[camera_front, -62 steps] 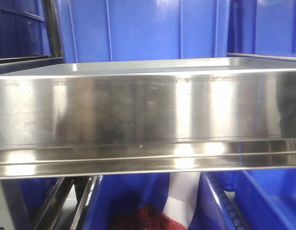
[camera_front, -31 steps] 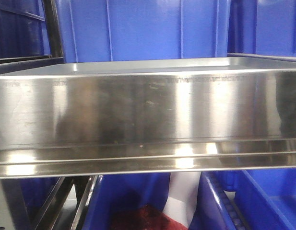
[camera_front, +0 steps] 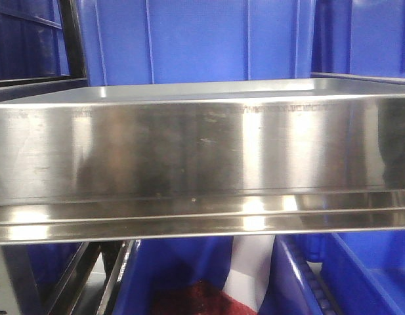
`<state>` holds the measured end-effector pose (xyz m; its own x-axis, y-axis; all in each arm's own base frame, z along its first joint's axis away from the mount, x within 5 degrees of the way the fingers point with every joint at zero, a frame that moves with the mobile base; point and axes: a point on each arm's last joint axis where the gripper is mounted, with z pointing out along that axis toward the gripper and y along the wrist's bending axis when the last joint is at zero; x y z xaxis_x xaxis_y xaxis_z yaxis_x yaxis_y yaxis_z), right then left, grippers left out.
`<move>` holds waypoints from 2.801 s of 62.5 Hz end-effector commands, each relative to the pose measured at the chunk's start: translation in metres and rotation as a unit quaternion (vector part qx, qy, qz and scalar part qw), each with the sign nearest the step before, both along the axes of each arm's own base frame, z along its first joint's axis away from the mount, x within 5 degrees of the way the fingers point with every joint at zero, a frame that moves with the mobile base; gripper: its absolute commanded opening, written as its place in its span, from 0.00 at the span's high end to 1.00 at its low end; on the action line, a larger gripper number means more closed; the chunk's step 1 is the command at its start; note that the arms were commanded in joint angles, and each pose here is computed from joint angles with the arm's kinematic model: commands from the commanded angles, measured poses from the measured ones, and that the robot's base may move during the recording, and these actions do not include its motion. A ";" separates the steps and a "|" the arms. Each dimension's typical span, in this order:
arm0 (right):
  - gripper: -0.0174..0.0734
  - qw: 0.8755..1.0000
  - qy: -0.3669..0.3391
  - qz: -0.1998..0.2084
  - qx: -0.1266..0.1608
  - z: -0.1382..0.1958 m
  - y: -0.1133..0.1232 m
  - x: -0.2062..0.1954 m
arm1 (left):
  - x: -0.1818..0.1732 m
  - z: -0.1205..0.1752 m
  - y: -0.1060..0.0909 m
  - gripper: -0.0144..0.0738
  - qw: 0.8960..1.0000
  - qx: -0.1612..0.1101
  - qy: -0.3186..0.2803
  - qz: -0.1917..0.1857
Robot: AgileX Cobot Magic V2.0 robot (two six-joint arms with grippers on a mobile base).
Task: Grab orange capacitor from left shelf to right conveyor
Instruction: 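Raise the held capacitor clear of the shelf with the right gripper, then drive the base to the conveyor table holding the capacitor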
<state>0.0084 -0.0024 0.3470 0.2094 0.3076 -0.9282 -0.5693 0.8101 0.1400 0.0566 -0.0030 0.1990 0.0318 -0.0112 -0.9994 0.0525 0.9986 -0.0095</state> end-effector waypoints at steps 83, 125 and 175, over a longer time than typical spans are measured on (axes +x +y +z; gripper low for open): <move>0.75 0.999 -0.049 0.011 0.016 0.015 0.000 -0.005 | 0.000 0.001 0.000 0.98 0.999 -0.004 -0.038 0.001; 0.75 0.999 -0.049 0.011 0.016 0.015 0.000 -0.005 | 0.000 0.001 0.000 0.98 0.999 -0.004 -0.038 0.001; 0.75 0.999 -0.050 0.011 0.016 0.015 0.000 -0.005 | 0.000 0.001 0.000 0.98 0.999 -0.004 -0.038 0.001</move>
